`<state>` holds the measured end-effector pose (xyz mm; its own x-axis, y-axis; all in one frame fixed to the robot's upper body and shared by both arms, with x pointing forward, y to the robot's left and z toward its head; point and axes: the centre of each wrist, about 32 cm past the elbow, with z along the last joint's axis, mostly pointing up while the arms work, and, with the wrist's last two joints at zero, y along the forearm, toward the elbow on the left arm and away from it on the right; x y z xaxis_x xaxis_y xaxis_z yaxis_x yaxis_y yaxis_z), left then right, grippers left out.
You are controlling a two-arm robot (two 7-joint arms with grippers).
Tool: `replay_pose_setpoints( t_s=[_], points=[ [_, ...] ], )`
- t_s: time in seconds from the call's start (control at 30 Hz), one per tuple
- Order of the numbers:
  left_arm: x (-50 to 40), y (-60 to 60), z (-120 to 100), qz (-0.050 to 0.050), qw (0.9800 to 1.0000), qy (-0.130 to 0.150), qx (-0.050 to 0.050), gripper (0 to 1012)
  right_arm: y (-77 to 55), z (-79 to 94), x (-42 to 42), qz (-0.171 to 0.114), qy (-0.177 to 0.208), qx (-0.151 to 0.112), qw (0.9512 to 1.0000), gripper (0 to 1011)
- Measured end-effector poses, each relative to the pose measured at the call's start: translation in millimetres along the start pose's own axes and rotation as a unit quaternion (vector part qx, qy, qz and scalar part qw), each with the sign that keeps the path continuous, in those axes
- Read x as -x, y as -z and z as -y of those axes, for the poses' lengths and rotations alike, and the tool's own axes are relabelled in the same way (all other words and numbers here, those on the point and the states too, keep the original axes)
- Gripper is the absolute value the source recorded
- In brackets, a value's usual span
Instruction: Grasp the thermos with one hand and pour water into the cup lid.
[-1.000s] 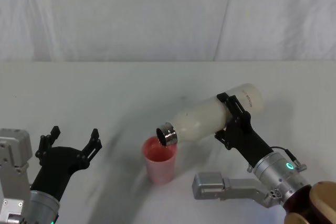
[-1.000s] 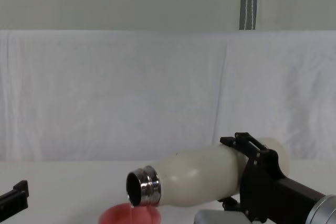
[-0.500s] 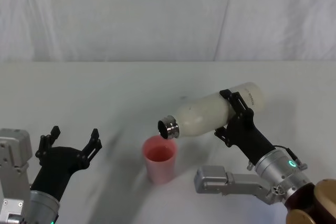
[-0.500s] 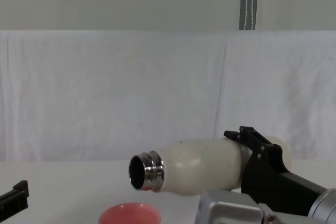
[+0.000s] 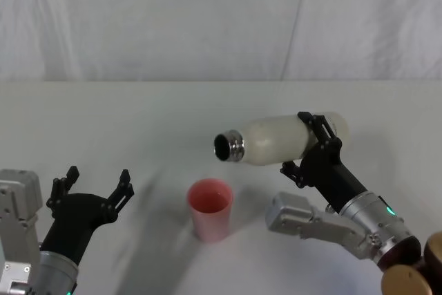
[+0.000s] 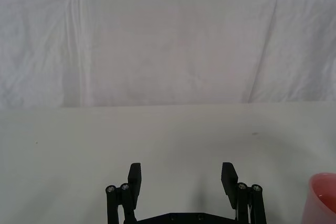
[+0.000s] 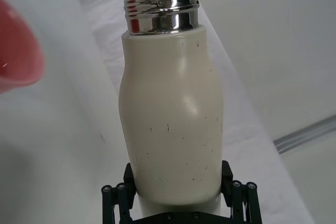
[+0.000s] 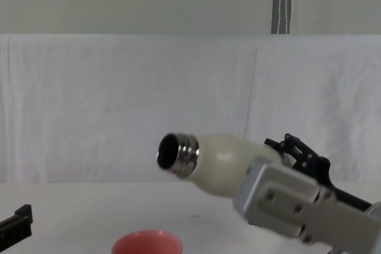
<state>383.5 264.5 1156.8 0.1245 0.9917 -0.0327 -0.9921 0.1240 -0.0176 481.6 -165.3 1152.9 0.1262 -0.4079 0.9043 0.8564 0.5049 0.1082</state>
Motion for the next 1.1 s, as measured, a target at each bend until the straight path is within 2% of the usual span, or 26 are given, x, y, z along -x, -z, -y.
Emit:
replay_pose_setpoints(
  t_s=[0.13, 0.17, 0.23, 0.3, 0.37, 0.5, 0.53, 0.57, 0.6, 0.67, 0.7, 0.73, 0.8, 0.83, 0.93, 0.97, 1.03, 1.1],
  points=[
    [0.0, 0.0, 0, 0.000, 1.0000, 0.000, 0.000, 1001, 0.2, 0.5, -3.3, -0.040, 0.004, 0.004, 0.9992, 960],
    [0.0, 0.0, 0, 0.000, 1.0000, 0.000, 0.000, 1001, 0.4, 0.6, -5.0, -0.059, 0.006, 0.006, 0.9982, 960],
    [0.0, 0.0, 0, 0.000, 1.0000, 0.000, 0.000, 1001, 0.6, 0.8, -5.7, -0.069, 0.007, 0.007, 0.9976, 960],
    [0.0, 0.0, 0, 0.000, 1.0000, 0.000, 0.000, 1001, 1.3, 2.0, -7.8, -0.101, 0.010, 0.010, 0.9948, 960],
    [0.0, 0.0, 0, 0.000, 1.0000, 0.000, 0.000, 1001, 2.9, 3.8, -11.8, -0.152, 0.016, 0.015, 0.9881, 960],
    [0.0, 0.0, 0, 0.000, 1.0000, 0.000, 0.000, 1001, 5.1, 6.0, -15.6, -0.203, 0.022, 0.019, 0.9788, 960],
    [0.0, 0.0, 0, 0.000, 1.0000, 0.000, 0.000, 1001, 6.4, 7.4, -17.3, -0.228, 0.025, 0.021, 0.9731, 960],
    [0.0, 0.0, 0, 0.000, 1.0000, 0.000, 0.000, 1001, 7.1, 8.2, -18.3, -0.242, 0.026, 0.021, 0.9698, 960],
    [0.0, 0.0, 0, 0.000, 1.0000, 0.000, 0.000, 1001, 8.3, 9.8, -19.7, -0.265, 0.029, 0.022, 0.9635, 960],
    [0.0, 0.0, 0, 0.000, 1.0000, 0.000, 0.000, 1001, 9.8, 11.6, -21.7, -0.289, 0.033, 0.023, 0.9564, 960],
    [0.0, 0.0, 0, 0.000, 1.0000, 0.000, 0.000, 1001, 11.0, 13.3, -22.9, -0.309, 0.036, 0.024, 0.9499, 960],
    [0.0, 0.0, 0, 0.000, 1.0000, 0.000, 0.000, 1001, 11.8, 14.2, -23.5, -0.322, 0.037, 0.025, 0.9458, 960],
    [0.0, 0.0, 0, 0.000, 1.0000, 0.000, 0.000, 1001, 13.3, 15.8, -24.6, -0.340, 0.040, 0.027, 0.9392, 960],
    [0.0, 0.0, 0, 0.000, 1.0000, 0.000, 0.000, 1001, 14.3, 17.4, -25.1, -0.358, 0.042, 0.028, 0.9323, 960],
    [0.0, 0.0, 0, 0.000, 1.0000, 0.000, 0.000, 1001, 16.4, 19.5, -25.6, -0.379, 0.046, 0.032, 0.9239, 960],
    [0.0, 0.0, 0, 0.000, 1.0000, 0.000, 0.000, 1001, 17.5, 20.7, -25.4, -0.391, 0.047, 0.034, 0.9186, 960],
    [0.0, 0.0, 0, 0.000, 1.0000, 0.000, 0.000, 1001, 18.5, 21.8, -25.2, -0.404, 0.048, 0.036, 0.9128, 960],
    [0.0, 0.0, 0, 0.000, 1.0000, 0.000, 0.000, 1001, 19.9, 23.2, -25.1, -0.423, 0.050, 0.038, 0.9039, 960]
  ],
)
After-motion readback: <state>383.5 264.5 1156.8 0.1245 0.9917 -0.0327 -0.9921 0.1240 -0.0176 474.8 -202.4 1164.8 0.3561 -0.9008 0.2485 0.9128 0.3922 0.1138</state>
